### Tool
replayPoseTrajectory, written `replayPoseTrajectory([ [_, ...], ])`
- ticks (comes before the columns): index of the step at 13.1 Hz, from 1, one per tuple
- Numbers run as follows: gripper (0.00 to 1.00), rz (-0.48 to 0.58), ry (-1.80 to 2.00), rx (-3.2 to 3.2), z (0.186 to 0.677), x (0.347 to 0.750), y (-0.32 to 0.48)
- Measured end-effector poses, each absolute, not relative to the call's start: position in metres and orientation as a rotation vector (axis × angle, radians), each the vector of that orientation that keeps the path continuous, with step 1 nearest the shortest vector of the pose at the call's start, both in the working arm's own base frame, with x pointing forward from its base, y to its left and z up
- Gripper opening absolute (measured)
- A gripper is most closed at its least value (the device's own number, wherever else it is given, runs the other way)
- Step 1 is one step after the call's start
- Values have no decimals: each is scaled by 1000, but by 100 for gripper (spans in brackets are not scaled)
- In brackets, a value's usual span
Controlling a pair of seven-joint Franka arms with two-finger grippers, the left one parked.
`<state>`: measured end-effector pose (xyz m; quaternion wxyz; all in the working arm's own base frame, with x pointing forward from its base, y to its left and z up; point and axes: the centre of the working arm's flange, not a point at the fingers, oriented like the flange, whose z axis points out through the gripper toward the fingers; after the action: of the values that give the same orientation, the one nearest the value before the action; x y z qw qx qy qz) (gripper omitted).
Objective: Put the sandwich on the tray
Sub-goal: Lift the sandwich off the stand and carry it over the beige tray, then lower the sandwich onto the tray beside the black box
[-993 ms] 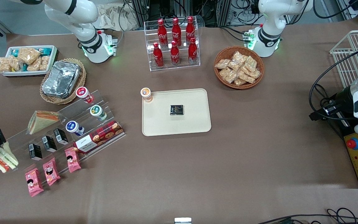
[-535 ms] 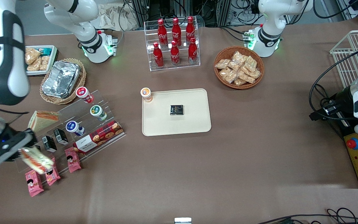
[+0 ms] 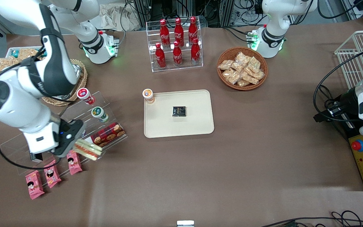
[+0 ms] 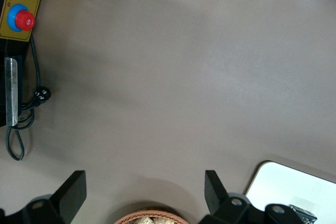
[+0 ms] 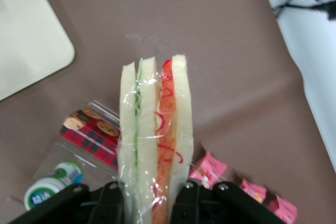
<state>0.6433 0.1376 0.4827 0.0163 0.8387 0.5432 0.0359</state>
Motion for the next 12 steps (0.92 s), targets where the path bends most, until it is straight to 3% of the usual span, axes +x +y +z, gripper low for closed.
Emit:
replayPoseTrajectory([
  [8,20,-42,1976,2431,413,610,273],
  [12,20,-33,2114,2361,367,588,343],
])
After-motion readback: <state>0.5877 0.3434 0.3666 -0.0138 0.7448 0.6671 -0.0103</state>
